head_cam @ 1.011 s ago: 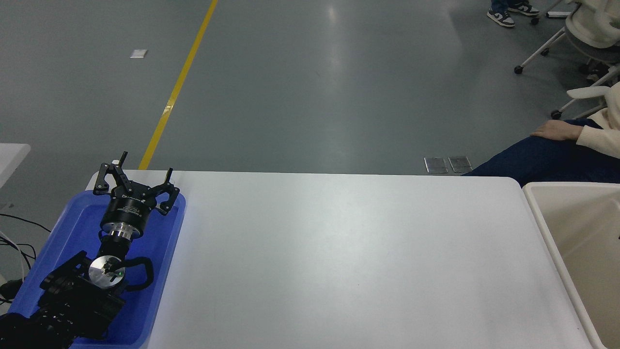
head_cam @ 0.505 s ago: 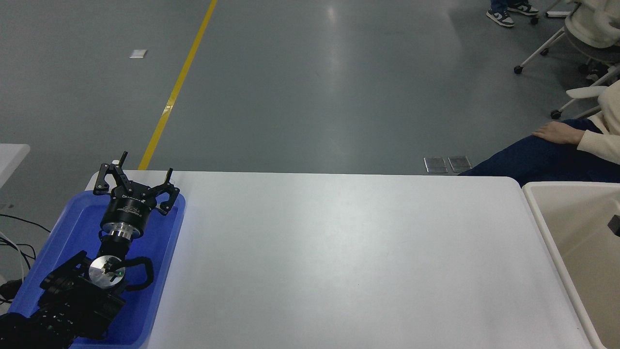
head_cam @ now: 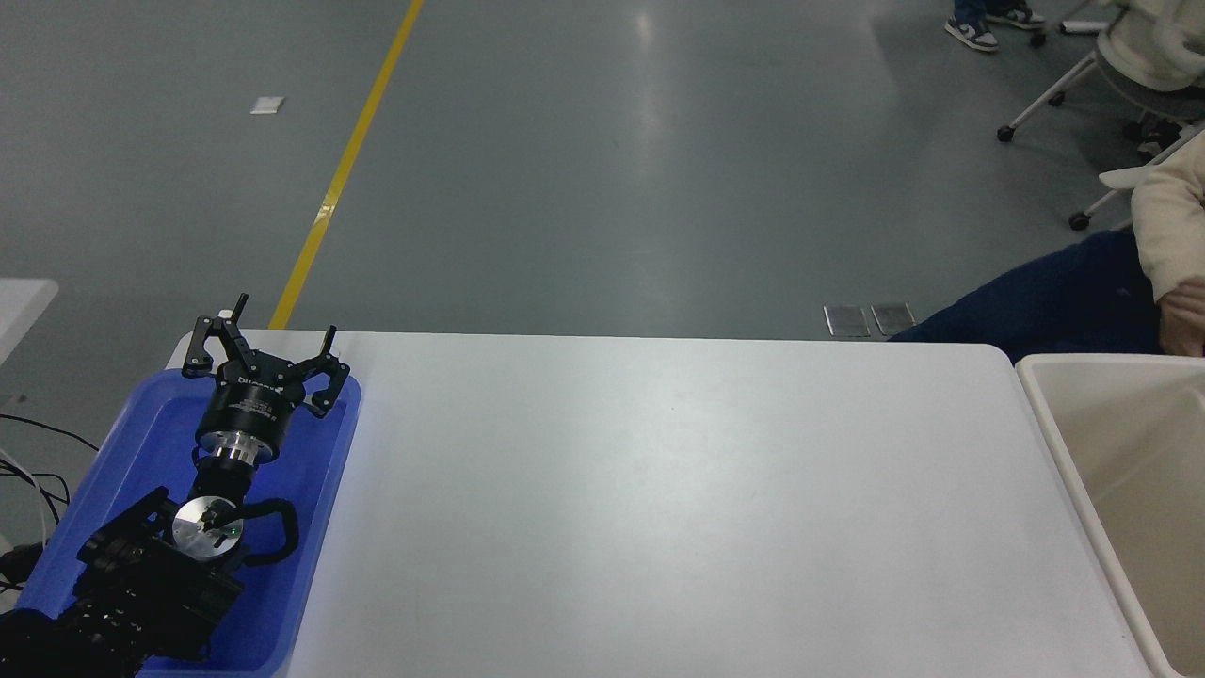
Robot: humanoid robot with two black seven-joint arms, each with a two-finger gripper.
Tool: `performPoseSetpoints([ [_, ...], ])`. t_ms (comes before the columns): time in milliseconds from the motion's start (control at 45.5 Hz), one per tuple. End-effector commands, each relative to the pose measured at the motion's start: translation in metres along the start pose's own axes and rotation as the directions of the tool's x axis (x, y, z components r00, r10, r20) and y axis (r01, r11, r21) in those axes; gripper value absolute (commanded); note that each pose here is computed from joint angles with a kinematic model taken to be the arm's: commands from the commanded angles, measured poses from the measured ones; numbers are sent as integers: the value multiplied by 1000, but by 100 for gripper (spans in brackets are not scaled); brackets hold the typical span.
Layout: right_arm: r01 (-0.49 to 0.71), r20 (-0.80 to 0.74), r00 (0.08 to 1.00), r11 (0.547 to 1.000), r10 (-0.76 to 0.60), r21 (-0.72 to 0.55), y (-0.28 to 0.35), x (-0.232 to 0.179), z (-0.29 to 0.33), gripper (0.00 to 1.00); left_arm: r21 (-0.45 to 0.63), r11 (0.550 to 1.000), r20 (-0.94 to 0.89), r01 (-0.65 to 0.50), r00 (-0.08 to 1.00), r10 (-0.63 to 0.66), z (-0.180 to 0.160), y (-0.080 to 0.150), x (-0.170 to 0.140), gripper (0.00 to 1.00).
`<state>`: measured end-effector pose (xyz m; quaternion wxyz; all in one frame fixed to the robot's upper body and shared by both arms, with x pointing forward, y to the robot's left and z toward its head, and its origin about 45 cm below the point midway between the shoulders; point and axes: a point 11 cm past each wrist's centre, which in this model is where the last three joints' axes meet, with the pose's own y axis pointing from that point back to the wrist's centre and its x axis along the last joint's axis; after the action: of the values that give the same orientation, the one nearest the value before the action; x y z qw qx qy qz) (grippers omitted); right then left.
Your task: Pick up paper ball place in dustbin
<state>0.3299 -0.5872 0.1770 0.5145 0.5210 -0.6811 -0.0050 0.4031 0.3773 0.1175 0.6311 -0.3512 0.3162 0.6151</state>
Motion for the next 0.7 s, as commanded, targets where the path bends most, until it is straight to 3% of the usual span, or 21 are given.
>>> performPoseSetpoints([
  [0,64,250,963,985,-104,163,18,-13,-47,100,0,1000,0,0,1000,0,0,0,0,100],
  [220,132,442,857,942,-264,308,32,-65,-69,100,0,1000,0,0,1000,0,0,0,0,100],
  [396,126,585,709,887,-394,444,44,-124,-75,100,0,1000,0,0,1000,0,0,0,0,100],
  [593,13,629,596,789,-499,614,63,-184,-99,100,0,1000,0,0,1000,0,0,0,0,100],
  [681,-15,663,533,778,-526,629,66,-194,-111,100,0,1000,0,0,1000,0,0,0,0,100],
])
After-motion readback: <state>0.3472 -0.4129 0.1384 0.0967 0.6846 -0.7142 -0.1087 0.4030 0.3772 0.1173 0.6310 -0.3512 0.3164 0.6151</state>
